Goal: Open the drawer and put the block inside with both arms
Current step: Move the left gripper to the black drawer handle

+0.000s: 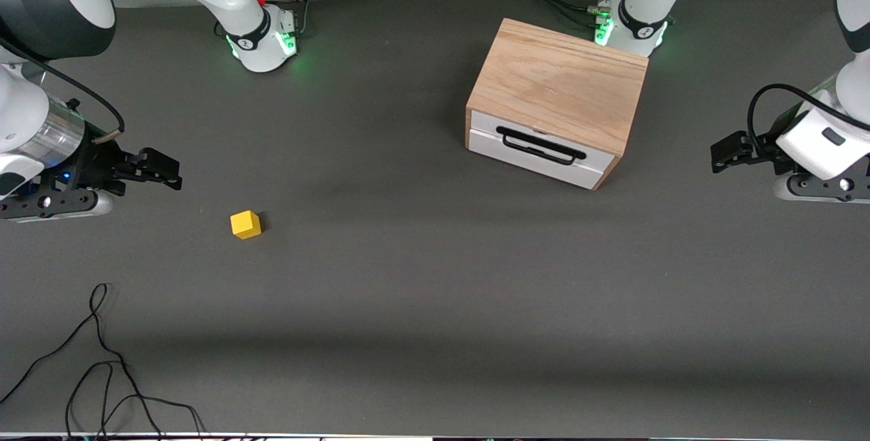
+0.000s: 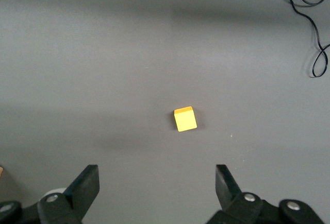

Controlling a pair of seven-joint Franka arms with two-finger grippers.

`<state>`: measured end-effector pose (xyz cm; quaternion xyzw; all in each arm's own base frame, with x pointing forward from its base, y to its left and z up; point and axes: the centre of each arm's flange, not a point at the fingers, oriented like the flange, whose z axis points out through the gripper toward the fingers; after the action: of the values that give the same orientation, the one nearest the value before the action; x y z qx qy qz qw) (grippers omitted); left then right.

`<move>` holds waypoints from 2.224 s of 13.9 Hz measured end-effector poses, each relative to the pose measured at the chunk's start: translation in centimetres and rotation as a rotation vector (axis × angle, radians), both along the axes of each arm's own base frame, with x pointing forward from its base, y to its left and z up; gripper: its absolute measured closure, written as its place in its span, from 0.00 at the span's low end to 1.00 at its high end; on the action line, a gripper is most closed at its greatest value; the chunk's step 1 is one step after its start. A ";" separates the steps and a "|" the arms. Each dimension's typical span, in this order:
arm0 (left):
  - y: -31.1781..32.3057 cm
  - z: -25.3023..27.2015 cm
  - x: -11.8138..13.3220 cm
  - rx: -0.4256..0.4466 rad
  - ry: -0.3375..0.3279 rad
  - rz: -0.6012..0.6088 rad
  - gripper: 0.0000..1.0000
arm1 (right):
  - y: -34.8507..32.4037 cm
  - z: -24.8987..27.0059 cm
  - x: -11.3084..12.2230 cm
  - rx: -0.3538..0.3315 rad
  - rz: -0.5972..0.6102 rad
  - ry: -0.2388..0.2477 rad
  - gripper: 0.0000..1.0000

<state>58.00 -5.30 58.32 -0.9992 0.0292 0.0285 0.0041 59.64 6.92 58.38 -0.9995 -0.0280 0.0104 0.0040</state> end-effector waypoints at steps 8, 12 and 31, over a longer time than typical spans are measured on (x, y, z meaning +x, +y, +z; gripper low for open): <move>0.0 0.0 0.0 0.000 0.000 0.000 0.00 | -0.4 -0.7 0.3 -0.005 -0.008 0.011 0.00; 0.0 0.0 0.0 0.000 0.000 0.000 0.00 | -1.3 -1.3 0.7 -0.008 -0.025 0.018 0.00; -15.5 -0.7 -3.1 0.017 0.000 0.448 0.00 | 3.6 0.0 1.0 -0.006 0.045 -0.033 0.00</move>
<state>54.91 -20.78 57.61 -0.9806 -0.1936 0.0291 0.0061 60.65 10.57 58.42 -0.9987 -0.0505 -0.0057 0.0001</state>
